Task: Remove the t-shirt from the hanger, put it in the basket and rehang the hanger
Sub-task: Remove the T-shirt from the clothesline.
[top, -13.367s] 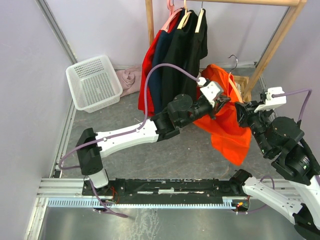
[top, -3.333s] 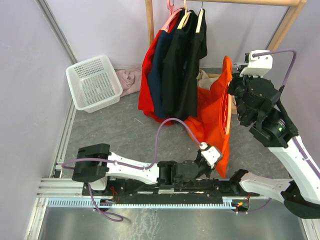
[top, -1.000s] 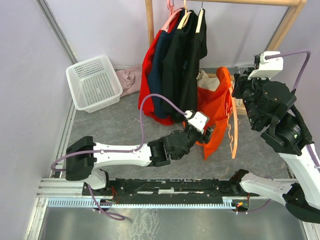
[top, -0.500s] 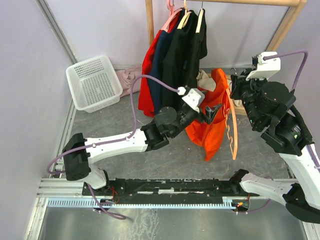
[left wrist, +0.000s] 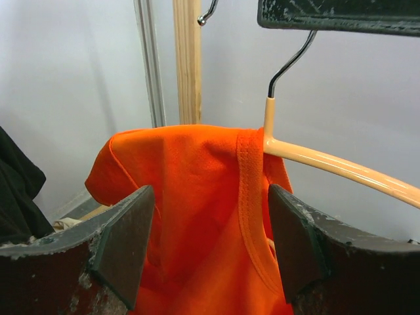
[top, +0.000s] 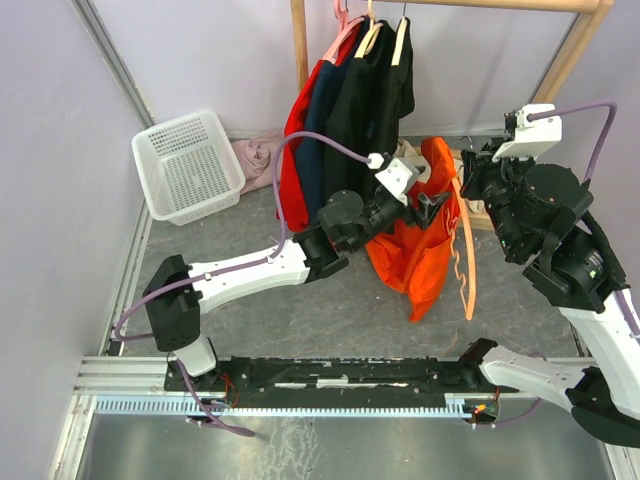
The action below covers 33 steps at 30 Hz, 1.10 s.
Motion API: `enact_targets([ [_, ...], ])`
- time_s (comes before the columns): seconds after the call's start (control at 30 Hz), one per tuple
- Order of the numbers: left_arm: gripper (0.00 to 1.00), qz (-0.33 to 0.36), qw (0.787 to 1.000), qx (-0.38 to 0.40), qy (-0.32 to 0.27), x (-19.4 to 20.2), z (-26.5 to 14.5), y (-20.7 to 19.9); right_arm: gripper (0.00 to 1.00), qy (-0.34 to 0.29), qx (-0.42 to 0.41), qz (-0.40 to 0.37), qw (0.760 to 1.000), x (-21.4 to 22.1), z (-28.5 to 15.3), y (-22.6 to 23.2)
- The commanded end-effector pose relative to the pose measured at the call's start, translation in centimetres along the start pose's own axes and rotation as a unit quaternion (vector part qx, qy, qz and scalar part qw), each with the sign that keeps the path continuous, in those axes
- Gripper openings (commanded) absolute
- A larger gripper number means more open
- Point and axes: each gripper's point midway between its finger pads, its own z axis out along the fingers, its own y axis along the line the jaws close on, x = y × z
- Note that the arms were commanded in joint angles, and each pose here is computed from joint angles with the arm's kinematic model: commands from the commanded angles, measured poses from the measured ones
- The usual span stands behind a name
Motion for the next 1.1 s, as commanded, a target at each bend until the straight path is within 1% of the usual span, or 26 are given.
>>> enact_targets([
  [0.0,0.76,-0.018,0.999,0.013,-0.037,-2.8,1.1,0.0,0.01,-0.033,-0.009,0.022,0.999,-2.0,-0.5,0.1],
  [0.07,0.73,-0.018,0.999,0.012,-0.038,-2.8,1.4,0.2,0.01,-0.033,-0.009,0.022,0.999,-2.1,-0.5,0.0],
  [0.13,0.66,-0.017,0.999,0.01,-0.039,-2.9,1.8,0.3,0.01,-0.033,-0.009,0.022,0.999,-2.1,-0.5,0.0],
  [0.2,0.44,-0.017,0.999,0.006,-0.04,-2.9,2.0,0.6,0.01,-0.033,-0.009,0.022,0.999,-2.0,-0.5,0.0],
  [0.23,0.35,-0.018,0.999,0.003,-0.041,-3.0,2.0,0.8,0.01,-0.033,-0.009,0.021,0.999,-2.1,-0.5,0.0],
  [0.37,0.05,-0.016,0.999,-0.007,-0.041,-3.1,2.4,1.4,0.01,-0.033,-0.01,0.022,0.999,-2.1,-0.7,-0.1],
  [0.4,0.03,-0.015,0.999,-0.012,-0.041,-3.2,2.5,1.6,0.01,-0.033,-0.01,0.023,0.999,-2.1,-0.7,0.0],
  [0.57,0.03,-0.01,0.998,-0.056,-0.036,-3.7,3.7,3.6,0.01,-0.031,-0.013,0.022,0.999,-2.2,-0.8,0.0],
  [0.67,0.03,-0.01,0.996,-0.09,-0.021,-3.5,5.0,5.9,0.01,-0.027,-0.015,0.021,0.999,-2.2,-0.9,0.0],
  [0.77,0.03,-0.009,0.993,-0.115,0.002,-2.3,6.6,8.3,0.01,-0.026,-0.018,0.021,0.999,-2.2,-1.1,0.0],
  [0.87,0.03,-0.015,0.992,-0.128,0.004,-2.2,8.2,10.5,0.01,-0.026,-0.018,0.022,0.999,-2.3,-1.2,-0.1],
  [1.07,0.03,-0.024,0.988,-0.149,0.029,1.4,10.0,13.9,0.01,-0.027,-0.017,0.023,0.999,-2.5,-1.6,-0.4],
])
